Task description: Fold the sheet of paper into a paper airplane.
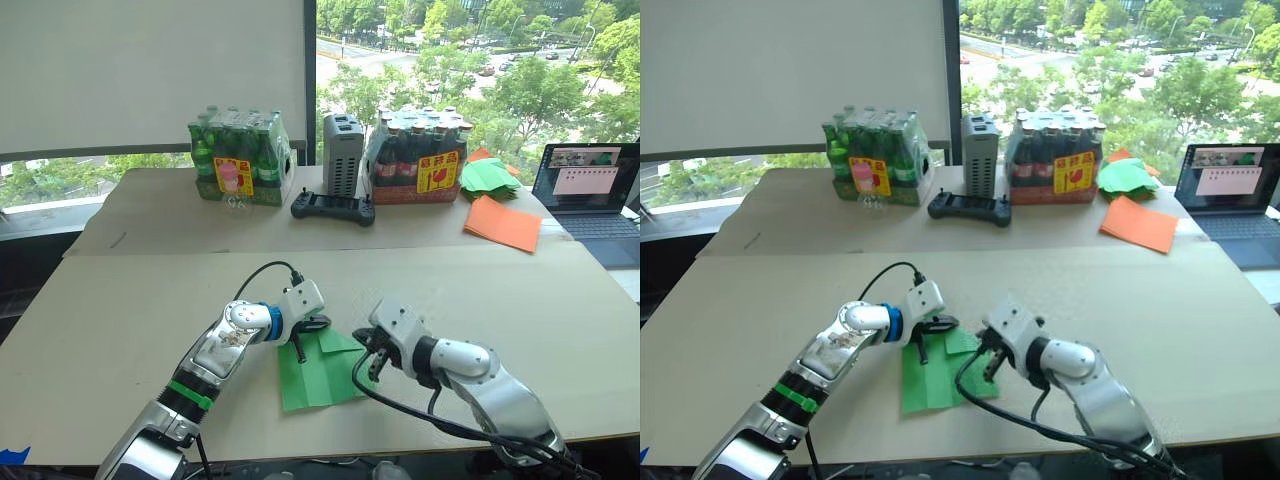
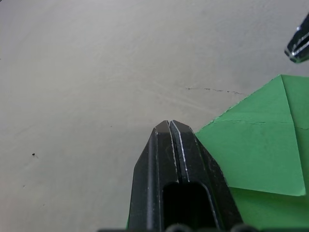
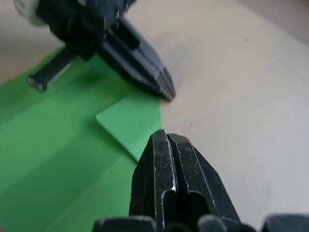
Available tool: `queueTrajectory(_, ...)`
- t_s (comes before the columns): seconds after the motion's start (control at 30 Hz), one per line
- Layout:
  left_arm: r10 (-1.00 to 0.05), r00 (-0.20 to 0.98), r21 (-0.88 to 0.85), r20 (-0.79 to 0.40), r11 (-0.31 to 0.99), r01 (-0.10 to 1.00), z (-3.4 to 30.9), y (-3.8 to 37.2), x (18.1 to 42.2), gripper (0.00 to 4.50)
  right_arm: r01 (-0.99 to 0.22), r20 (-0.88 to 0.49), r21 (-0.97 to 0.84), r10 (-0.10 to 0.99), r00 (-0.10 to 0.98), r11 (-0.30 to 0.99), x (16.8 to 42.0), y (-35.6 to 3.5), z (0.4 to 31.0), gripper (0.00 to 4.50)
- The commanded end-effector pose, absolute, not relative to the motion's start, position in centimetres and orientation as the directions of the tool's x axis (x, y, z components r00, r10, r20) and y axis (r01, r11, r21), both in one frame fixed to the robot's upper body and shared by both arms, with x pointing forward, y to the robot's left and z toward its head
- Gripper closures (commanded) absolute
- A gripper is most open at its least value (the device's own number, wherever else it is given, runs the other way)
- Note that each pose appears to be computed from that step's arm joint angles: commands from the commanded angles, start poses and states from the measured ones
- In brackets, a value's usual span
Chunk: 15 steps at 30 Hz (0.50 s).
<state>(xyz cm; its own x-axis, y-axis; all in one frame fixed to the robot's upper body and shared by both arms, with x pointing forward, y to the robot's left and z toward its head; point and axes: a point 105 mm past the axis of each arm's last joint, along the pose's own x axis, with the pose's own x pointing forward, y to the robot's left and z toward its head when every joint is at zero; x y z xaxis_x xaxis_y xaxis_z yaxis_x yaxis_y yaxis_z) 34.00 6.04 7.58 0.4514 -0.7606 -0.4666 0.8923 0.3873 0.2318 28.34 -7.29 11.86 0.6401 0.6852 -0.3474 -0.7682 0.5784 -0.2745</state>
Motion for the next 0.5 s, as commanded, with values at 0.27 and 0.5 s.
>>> queueTrajectory(0.27, -0.706, 0.489, 0.241, -0.512, 0.429, 0.871, 6.6, 7.5, 34.2, 4.5, -0.79, -0.372, -0.304, 0.697, 0.613, 0.532, 29.9, -4.9, 10.1, 4.47)
queueTrajectory(0.5, -0.695, 0.557, 0.239, -0.455, 0.507, 0.828, 8.5, 8.6, 34.5, 4.5, -0.818, -0.492, -0.265, 0.657, 0.571, 0.511, 30.0, -5.3, 6.5, 4.47)
